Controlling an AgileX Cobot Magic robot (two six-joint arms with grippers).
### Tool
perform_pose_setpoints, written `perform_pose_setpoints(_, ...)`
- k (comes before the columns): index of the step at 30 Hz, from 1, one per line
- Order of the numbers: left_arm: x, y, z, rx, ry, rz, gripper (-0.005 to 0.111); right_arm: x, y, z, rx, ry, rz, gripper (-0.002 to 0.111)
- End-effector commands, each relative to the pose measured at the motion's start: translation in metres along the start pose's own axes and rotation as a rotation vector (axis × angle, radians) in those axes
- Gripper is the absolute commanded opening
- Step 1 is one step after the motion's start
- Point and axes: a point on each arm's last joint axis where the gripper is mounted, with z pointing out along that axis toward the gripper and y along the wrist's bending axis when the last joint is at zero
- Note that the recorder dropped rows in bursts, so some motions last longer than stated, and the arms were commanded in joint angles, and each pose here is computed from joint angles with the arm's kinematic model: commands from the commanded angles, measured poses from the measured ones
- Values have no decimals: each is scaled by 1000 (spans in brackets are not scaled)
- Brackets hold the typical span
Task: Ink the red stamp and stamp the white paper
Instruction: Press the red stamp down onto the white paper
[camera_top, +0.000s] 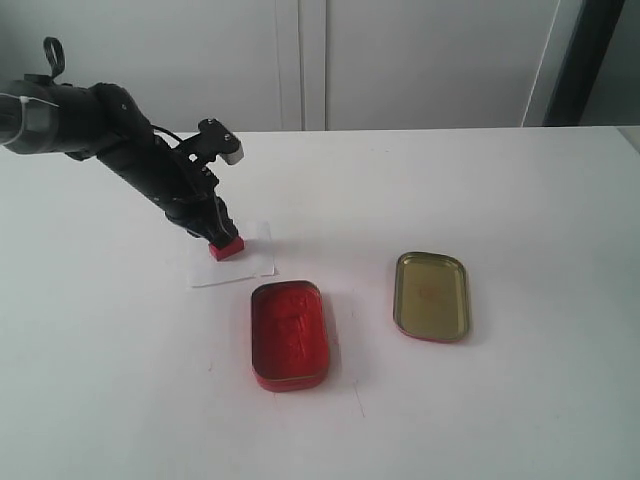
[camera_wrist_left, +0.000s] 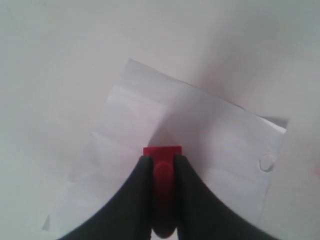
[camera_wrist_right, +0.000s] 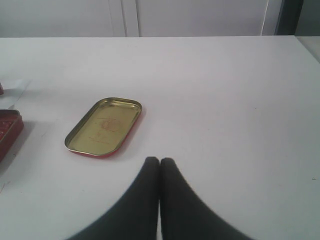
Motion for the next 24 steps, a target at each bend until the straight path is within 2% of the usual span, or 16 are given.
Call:
perform_pose_setpoints(1, 36, -10, 33, 103, 152, 7, 0, 0, 0, 0, 4, -14, 1, 0)
perform_pose_setpoints(24, 37, -10, 34, 98, 152, 8, 0, 0, 0, 0, 4, -14, 1, 0)
